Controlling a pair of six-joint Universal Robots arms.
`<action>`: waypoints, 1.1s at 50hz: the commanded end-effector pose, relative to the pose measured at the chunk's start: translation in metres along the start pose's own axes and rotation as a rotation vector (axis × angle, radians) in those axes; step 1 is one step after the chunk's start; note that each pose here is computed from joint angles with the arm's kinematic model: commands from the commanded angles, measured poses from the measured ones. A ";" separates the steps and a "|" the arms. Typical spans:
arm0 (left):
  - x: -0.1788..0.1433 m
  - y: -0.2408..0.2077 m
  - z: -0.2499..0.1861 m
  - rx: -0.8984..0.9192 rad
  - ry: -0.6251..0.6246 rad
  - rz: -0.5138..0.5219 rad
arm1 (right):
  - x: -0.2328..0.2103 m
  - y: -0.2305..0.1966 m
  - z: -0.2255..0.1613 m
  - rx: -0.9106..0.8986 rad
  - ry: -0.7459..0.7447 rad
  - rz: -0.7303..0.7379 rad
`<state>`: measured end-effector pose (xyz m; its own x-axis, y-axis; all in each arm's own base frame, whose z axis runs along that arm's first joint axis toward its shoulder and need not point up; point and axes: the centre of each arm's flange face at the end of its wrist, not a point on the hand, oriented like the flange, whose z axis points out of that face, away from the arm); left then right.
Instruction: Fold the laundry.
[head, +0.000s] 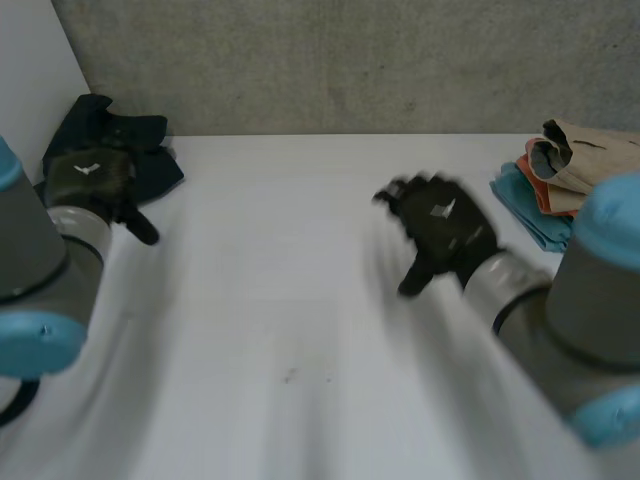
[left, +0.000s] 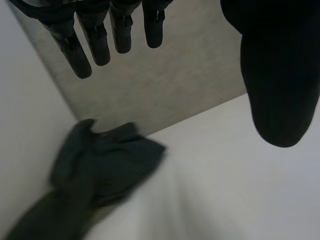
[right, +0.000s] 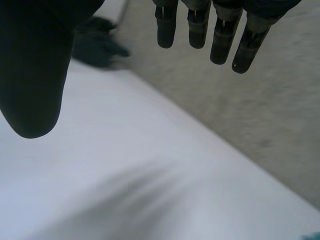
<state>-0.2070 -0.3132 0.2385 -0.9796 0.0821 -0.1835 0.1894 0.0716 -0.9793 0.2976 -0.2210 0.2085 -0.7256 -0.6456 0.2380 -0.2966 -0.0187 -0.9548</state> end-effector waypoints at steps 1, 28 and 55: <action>-0.044 0.025 0.066 -0.039 -0.120 0.196 | -0.048 0.035 -0.029 -0.059 -0.141 -0.137; -0.090 0.116 0.192 -0.042 -0.277 0.591 | -0.054 0.056 -0.040 -0.090 -0.155 -0.183; -0.037 0.048 0.141 0.054 -0.080 0.469 | -0.047 0.038 -0.044 -0.032 -0.129 -0.187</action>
<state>-0.2155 -0.4079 0.1995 -0.8770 0.1618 -0.4525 0.4555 -0.0201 -0.8900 0.2940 -0.1572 0.1698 -0.5709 -0.7251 0.3851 -0.4375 -0.1282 -0.8900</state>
